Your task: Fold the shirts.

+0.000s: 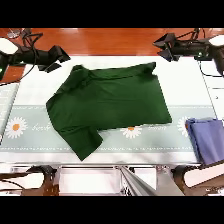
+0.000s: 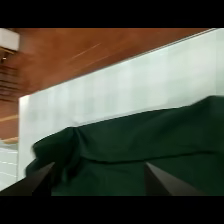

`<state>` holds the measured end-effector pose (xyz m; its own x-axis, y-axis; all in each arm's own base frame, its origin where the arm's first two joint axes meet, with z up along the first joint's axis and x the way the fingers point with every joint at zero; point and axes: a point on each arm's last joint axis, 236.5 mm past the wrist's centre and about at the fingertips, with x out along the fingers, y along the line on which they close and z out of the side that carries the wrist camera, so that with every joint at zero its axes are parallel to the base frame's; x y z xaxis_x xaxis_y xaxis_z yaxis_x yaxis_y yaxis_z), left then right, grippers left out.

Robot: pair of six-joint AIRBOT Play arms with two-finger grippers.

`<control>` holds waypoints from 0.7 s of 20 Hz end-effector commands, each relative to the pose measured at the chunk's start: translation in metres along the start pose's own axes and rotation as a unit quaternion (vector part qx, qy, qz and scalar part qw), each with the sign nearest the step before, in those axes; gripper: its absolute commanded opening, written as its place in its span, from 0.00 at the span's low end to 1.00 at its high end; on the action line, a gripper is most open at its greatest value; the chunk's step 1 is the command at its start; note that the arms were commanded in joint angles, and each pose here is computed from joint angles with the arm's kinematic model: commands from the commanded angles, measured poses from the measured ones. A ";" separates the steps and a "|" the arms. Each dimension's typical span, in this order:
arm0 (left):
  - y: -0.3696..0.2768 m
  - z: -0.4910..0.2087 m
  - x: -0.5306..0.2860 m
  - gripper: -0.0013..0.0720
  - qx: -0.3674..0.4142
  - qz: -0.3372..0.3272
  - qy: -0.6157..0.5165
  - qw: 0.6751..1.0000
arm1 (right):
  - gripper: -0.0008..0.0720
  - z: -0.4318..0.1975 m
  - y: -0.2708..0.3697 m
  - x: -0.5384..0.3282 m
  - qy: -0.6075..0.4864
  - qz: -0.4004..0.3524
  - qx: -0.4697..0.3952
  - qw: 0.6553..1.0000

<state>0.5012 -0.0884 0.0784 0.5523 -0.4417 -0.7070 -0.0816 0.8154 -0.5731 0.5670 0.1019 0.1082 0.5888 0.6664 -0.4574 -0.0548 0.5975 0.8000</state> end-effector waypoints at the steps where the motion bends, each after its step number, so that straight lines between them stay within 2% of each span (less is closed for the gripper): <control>1: 0.051 -0.034 -0.020 0.97 -0.045 0.032 0.102 0.993 | 0.88 -0.008 -0.008 -0.031 0.059 0.023 0.026 0.998; 3: 0.101 -0.065 -0.055 0.97 -0.032 0.077 0.177 0.981 | 0.87 -0.044 -0.035 -0.082 0.150 -0.022 -0.021 0.988; 5: 0.118 -0.084 -0.074 0.97 -0.054 0.074 0.177 0.980 | 0.87 -0.097 -0.102 -0.134 0.246 -0.169 -0.019 0.954; 6: 0.126 -0.102 -0.080 0.97 -0.067 0.077 0.175 0.979 | 0.87 -0.110 -0.120 -0.148 0.245 -0.206 -0.008 0.947; 8: 0.149 -0.146 -0.088 0.97 -0.100 0.096 0.167 0.976 | 0.87 -0.122 -0.130 -0.153 0.170 -0.196 0.021 0.965; 10: 0.175 -0.206 -0.093 0.97 -0.173 0.105 0.178 0.963 | 0.87 -0.133 -0.130 -0.151 0.077 -0.169 0.069 0.980; 11: 0.180 -0.233 -0.092 0.97 -0.212 0.094 0.185 0.955 | 0.87 -0.145 -0.130 -0.150 0.054 -0.158 0.101 0.981; 14: 0.181 -0.269 -0.078 0.97 -0.287 0.029 0.151 0.946 | 0.87 -0.188 -0.116 -0.142 0.073 -0.117 0.112 0.984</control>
<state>0.2499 0.0094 -0.0558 0.1950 -0.4999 -0.8439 -0.5184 0.6779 -0.5213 0.3638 0.0029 0.0185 0.4027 0.5591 -0.7247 0.2405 0.6993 0.6732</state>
